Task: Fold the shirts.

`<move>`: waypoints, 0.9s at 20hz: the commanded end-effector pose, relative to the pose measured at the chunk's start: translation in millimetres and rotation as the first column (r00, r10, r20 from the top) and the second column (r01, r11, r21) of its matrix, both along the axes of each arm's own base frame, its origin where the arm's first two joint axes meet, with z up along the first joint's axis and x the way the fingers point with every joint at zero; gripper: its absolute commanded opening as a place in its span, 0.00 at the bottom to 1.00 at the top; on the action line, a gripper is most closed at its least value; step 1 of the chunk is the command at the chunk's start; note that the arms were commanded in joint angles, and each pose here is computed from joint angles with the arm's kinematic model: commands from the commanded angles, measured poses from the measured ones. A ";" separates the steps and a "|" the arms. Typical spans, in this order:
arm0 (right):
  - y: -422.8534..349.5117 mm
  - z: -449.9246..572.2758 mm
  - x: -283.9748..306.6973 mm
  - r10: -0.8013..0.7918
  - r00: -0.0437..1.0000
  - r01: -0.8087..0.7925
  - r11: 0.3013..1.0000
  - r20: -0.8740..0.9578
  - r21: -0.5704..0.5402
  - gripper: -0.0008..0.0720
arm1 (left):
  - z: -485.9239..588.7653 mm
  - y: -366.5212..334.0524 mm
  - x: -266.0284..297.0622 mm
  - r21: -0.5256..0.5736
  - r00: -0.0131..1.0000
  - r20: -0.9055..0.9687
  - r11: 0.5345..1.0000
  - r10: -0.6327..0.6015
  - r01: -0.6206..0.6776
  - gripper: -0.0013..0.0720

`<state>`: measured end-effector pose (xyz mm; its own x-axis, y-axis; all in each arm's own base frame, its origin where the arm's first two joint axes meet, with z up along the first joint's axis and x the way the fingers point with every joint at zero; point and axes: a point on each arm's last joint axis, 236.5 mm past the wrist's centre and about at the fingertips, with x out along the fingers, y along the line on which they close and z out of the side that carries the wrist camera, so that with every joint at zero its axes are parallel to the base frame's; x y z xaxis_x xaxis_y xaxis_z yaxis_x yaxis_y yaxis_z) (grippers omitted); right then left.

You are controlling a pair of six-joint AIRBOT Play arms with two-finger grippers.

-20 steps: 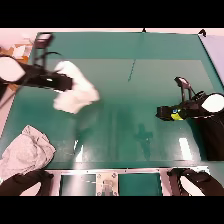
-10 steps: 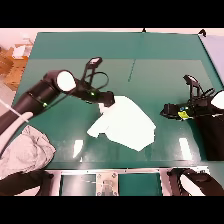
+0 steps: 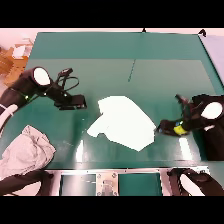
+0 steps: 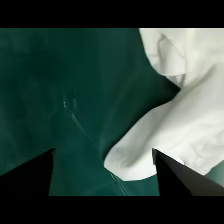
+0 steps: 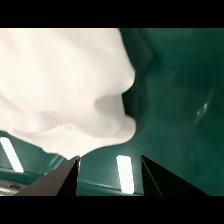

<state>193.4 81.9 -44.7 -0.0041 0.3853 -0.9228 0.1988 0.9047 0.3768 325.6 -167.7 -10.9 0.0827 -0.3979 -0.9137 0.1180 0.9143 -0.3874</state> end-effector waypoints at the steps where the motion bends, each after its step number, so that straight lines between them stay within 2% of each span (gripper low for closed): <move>1: 53.9 -22.2 -42.4 -0.020 0.993 0.046 0.975 -0.116 0.219 0.63 | -32.5 11.1 -0.1 0.005 1.000 0.024 1.000 0.010 -0.010 0.98; 2: 63.4 -32.9 -45.0 -0.043 0.993 0.068 0.969 -0.112 0.236 0.74 | -34.4 10.5 3.4 0.002 0.999 0.036 1.000 0.018 -0.018 0.98; 3: 70.8 -41.9 -43.3 -0.064 0.993 0.086 0.966 -0.096 0.242 0.76 | -35.4 9.8 6.7 -0.002 0.999 0.043 1.000 0.026 -0.025 0.98; 7: 108.1 -54.3 -24.2 -0.116 0.992 0.124 0.950 -0.046 0.288 0.76 | -28.7 -3.6 15.4 -0.065 0.996 0.082 0.998 0.027 -0.021 0.98; 10: 120.1 -67.7 -13.9 -0.133 0.991 0.137 0.954 -0.033 0.268 0.76 | -27.6 -5.7 15.4 -0.076 0.996 0.079 0.997 0.032 -0.026 0.98; 11: 119.6 -72.0 -11.1 -0.135 0.990 0.140 0.956 -0.039 0.258 0.55 | -27.8 -5.7 14.4 -0.075 0.997 0.076 0.997 0.030 -0.024 0.98; 12: 117.6 -73.9 -7.1 -0.131 0.991 0.136 0.958 -0.036 0.253 0.17 | -28.1 -5.7 12.6 -0.075 0.997 0.069 0.997 0.026 -0.021 0.98; 13: 115.2 -72.3 -1.2 -0.128 0.992 0.129 0.958 -0.019 0.256 0.06 | -28.4 -5.6 11.4 -0.074 0.998 0.065 0.997 0.023 -0.018 0.98; 15: 102.3 -63.6 13.7 -0.120 0.993 0.114 0.961 0.006 0.252 0.04 | -28.6 -5.1 11.2 -0.072 0.998 0.064 0.997 0.021 -0.017 0.98; 18: 45.8 -40.5 34.5 -0.064 0.998 0.062 0.984 0.010 0.164 0.04 | -28.5 -5.3 11.2 -0.070 0.997 0.073 0.998 0.006 -0.001 0.98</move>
<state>218.8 167.8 -98.5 0.0810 0.5846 -0.8073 0.2806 0.7638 0.5812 337.0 -173.0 -39.2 0.1508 -0.4589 -0.8756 0.1328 0.8871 -0.4420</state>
